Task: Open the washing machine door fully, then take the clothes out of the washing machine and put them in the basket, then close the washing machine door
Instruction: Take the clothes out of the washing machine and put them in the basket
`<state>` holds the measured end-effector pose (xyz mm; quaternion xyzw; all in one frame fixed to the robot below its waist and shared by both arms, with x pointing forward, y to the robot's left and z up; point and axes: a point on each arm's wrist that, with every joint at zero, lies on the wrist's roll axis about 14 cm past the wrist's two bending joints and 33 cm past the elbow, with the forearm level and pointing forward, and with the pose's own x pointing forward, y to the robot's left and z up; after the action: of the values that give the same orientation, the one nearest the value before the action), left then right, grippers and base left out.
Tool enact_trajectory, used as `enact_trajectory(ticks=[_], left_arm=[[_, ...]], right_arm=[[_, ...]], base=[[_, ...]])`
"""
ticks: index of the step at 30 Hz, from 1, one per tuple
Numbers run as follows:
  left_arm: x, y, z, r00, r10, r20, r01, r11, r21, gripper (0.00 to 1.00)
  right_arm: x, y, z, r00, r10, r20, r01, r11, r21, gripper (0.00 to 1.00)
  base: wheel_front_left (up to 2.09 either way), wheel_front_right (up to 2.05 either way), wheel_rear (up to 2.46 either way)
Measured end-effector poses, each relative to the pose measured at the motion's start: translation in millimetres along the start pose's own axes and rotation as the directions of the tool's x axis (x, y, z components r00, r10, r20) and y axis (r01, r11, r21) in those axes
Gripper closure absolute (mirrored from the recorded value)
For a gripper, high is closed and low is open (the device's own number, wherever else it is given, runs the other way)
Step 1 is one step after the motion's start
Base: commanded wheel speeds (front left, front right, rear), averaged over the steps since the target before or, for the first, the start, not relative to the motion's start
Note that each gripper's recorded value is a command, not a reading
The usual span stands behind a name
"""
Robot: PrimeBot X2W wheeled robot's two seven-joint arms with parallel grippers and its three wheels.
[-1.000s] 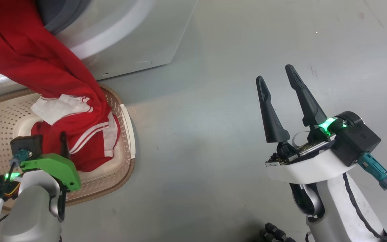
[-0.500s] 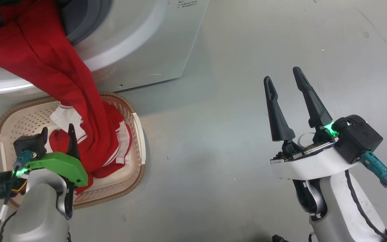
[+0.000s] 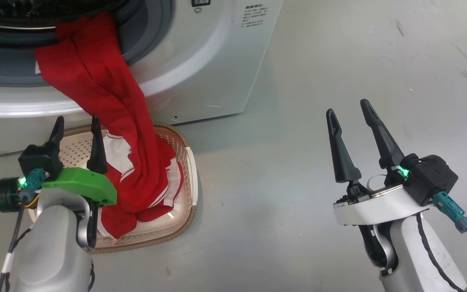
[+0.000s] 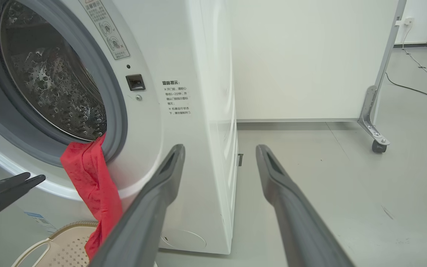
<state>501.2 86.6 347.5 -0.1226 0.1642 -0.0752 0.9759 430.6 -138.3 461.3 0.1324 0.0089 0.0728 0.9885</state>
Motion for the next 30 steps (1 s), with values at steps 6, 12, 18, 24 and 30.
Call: enact_trajectory(ticks=[6,12,18,24,30], left_arm=[[-17.9,-5.8,26.7,0.996,-0.023,0.082,0.020,0.999,0.037,0.00],[-39.9,-12.3,41.8,0.990,-0.048,0.131,0.038,0.996,0.082,0.00],[-62.4,-12.1,46.0,0.988,-0.044,0.150,0.030,0.996,0.089,0.00],[-79.9,-13.2,56.1,0.982,-0.040,0.184,0.023,0.995,0.092,0.00],[-96.7,-13.1,61.4,0.978,-0.029,0.206,0.009,0.995,0.096,0.00]], right_arm=[[-3.4,8.0,-0.8,1.000,0.019,-0.005,-0.019,1.000,0.004,0.00],[-9.7,13.1,1.4,1.000,0.028,-0.004,-0.028,1.000,0.003,0.00],[-14.9,14.8,3.2,1.000,0.028,-0.003,-0.028,1.000,0.005,0.00],[-23.2,14.2,4.7,1.000,0.014,-0.003,-0.014,1.000,0.005,0.00],[-25.6,20.7,10.3,0.999,0.030,0.012,-0.030,1.000,0.007,0.00]], base=[[0.00,0.00,0.00],[0.00,0.00,0.00],[0.00,0.00,0.00],[0.00,0.00,0.00],[0.00,0.00,0.00]])
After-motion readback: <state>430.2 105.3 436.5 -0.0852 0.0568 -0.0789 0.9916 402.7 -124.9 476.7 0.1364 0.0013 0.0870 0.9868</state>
